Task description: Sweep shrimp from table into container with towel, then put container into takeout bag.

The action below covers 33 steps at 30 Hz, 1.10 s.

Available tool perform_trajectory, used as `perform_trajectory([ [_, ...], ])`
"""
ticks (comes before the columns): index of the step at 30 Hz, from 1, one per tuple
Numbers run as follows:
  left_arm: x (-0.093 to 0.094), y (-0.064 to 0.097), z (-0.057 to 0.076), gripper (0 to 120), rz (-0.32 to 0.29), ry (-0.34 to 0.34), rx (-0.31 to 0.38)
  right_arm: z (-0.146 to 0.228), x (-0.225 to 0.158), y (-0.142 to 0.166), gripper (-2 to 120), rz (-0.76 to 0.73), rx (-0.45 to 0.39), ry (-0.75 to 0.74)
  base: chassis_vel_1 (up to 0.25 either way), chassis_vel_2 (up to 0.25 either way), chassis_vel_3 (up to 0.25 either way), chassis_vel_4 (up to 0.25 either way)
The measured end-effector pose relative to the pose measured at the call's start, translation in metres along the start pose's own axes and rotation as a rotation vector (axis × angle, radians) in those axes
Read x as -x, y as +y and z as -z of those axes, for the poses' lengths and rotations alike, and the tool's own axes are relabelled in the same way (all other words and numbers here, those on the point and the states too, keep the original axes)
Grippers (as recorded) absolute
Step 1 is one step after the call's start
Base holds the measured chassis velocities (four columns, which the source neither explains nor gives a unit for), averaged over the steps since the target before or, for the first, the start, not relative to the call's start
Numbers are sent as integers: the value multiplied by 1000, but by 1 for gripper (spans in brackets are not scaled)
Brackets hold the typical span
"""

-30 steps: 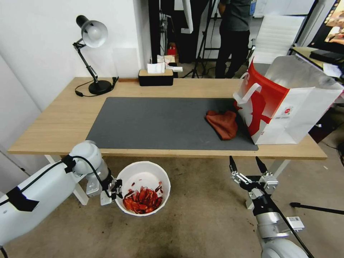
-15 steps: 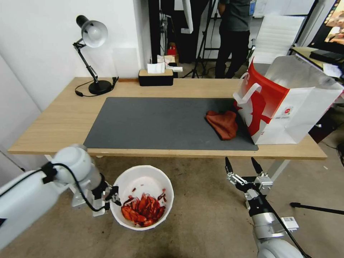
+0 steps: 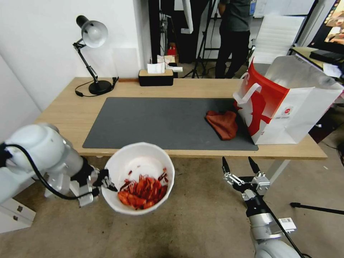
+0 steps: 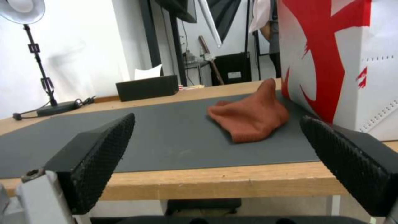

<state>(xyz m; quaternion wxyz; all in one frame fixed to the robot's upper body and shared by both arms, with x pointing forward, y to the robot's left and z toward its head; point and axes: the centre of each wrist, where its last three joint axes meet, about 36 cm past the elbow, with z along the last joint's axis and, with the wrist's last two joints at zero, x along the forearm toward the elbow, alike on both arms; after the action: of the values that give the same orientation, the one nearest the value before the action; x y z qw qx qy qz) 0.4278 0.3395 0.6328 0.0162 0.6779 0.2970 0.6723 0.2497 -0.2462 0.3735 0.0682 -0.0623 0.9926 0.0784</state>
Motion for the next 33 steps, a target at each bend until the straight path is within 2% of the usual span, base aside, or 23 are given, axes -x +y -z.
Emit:
perform_trajectory([
  [1, -5, -1, -3, 0, 18, 0, -28, 0, 0, 0, 100, 2, -2, -1, 0, 0, 0, 0],
  [4, -10, -2, -6, 0, 35, 8, -51, 1, 1, 0, 100, 4, -3, -3, 0, 0, 0, 0],
  [6, -24, -1, -16, 0, 60, 49, -74, 2, 2, 0, 100, 12, -6, -5, 0, 0, 0, 0],
  [8, -26, -2, -18, 0, 63, 57, -78, 2, 2, 0, 100, 13, -7, -6, 0, 0, 0, 0],
  [9, -32, -4, -24, 0, 68, 75, -93, 3, 3, 0, 100, 20, -9, -6, 0, 0, 0, 0],
  [10, -32, -4, -24, 0, 68, 75, -93, 3, 3, 0, 100, 20, -9, -6, 0, 0, 0, 0],
  [12, -35, -8, -36, 0, 77, 90, -121, 2, 2, -1, 100, 21, -10, -4, 0, 0, 0, 0],
  [13, -35, -8, -36, 0, 77, 90, -121, 2, 2, -1, 100, 21, -10, -4, 0, 0, 0, 0],
  [15, -35, -9, -48, 0, 92, 98, -142, 1, 1, -1, 100, 20, -9, 0, 0, 0, 0, 0],
  [19, -34, -9, -58, 0, 112, 101, -154, 1, 0, -1, 100, 19, -10, 0, 0, 0, 0, 0],
  [21, -31, -8, -73, 0, 152, 103, -176, -1, 0, -2, 100, 17, -11, 1, 0, 0, 0, 0],
  [22, -31, -8, -73, 0, 152, 103, -176, -1, 0, -2, 100, 17, -11, 1, 0, 0, 0, 0],
  [23, -30, -8, -81, 0, 164, 108, -186, -2, 0, -2, 100, 16, -13, 3, 0, 0, 0, 0],
  [24, -28, -5, -92, 0, 171, 113, -189, -3, 0, -2, 100, 16, -15, 5, 0, 0, 0, 0],
  [25, -28, -5, -92, 0, 171, 113, -189, -3, 0, -2, 100, 16, -15, 5, 0, 0, 0, 0],
  [28, -23, 5, -106, 0, 182, 107, -191, -5, 0, -2, 100, 18, -21, 7, 0, 0, 0, 0],
  [30, -23, 5, -106, 0, 182, 107, -191, -5, 0, -2, 100, 18, -21, 7, 0, 0, 0, 0],
  [31, -21, 11, -110, 0, 188, 104, -187, -5, 0, -2, 100, 18, -23, 6, 0, 0, 0, 0],
  [32, -15, 32, -121, 0, 208, 91, -171, -6, 0, -1, 100, 17, -26, 5, 0, 0, 0, 0],
  [33, -15, 32, -121, 0, 208, 91, -171, -6, 0, -1, 100, 17, -26, 5, 0, 0, 0, 0],
])
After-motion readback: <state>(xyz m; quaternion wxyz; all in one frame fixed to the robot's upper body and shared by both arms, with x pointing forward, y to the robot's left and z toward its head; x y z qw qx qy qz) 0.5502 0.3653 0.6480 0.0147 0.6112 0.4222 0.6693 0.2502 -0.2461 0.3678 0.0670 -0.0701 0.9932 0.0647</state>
